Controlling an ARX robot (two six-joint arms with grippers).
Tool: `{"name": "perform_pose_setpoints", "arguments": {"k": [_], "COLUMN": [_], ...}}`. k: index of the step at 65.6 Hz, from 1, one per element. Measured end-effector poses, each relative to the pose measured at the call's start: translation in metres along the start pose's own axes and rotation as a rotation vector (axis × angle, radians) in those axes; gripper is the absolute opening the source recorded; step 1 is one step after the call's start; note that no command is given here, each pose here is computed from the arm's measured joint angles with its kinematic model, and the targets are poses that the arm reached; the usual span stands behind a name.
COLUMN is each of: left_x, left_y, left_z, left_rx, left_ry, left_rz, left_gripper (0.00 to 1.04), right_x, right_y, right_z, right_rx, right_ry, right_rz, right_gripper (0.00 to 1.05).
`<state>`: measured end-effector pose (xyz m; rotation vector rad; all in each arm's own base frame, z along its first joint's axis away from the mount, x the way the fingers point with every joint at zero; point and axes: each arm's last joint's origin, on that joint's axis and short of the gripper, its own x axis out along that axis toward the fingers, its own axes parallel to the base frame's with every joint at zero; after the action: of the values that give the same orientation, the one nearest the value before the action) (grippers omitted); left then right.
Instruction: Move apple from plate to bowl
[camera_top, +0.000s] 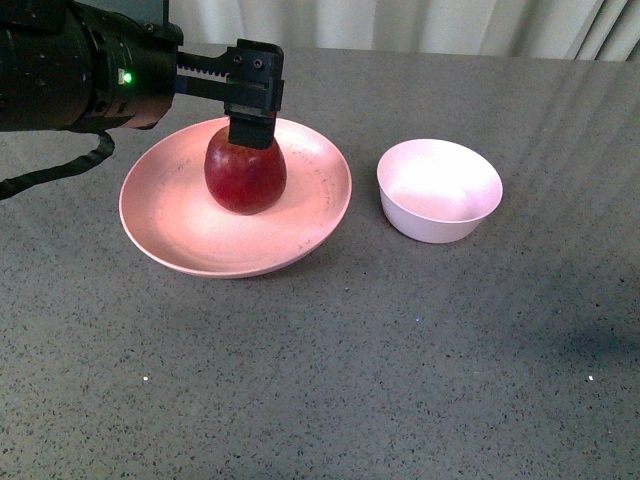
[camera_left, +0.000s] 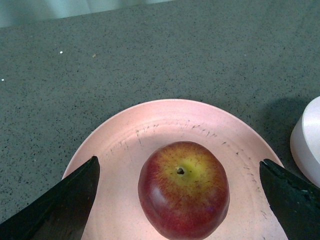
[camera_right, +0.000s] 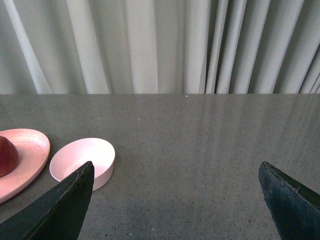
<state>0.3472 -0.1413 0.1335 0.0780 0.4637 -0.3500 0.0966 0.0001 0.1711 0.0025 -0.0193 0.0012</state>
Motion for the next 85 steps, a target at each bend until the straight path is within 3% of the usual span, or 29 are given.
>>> {"name": "perform_pose_setpoints", "arguments": {"k": [25,69,78,85], "left_x": [0.023,0.047,0.047,0.046], "left_y": [0.000,-0.017,-0.017,-0.019], "left_z": [-0.006,-0.038,-0.038,-0.037], "left_rx": [-0.018,-0.030,-0.032,-0.037], "left_ry": [0.040,0.149,0.148,0.150], "left_rz": [0.045,0.050,0.059,0.055], "left_gripper": [0.96,0.96,0.81,0.79], "right_x": [0.000,0.000,0.000,0.000], "right_y": [0.000,0.000,0.000,0.000], "right_z": [0.000,0.000,0.000,0.000], "right_rx": [0.000,0.000,0.000,0.000], "right_ry": [0.000,0.000,0.000,0.000], "right_rz": [0.000,0.000,0.000,0.000], "right_gripper": [0.96,0.96,0.96,0.96]}}
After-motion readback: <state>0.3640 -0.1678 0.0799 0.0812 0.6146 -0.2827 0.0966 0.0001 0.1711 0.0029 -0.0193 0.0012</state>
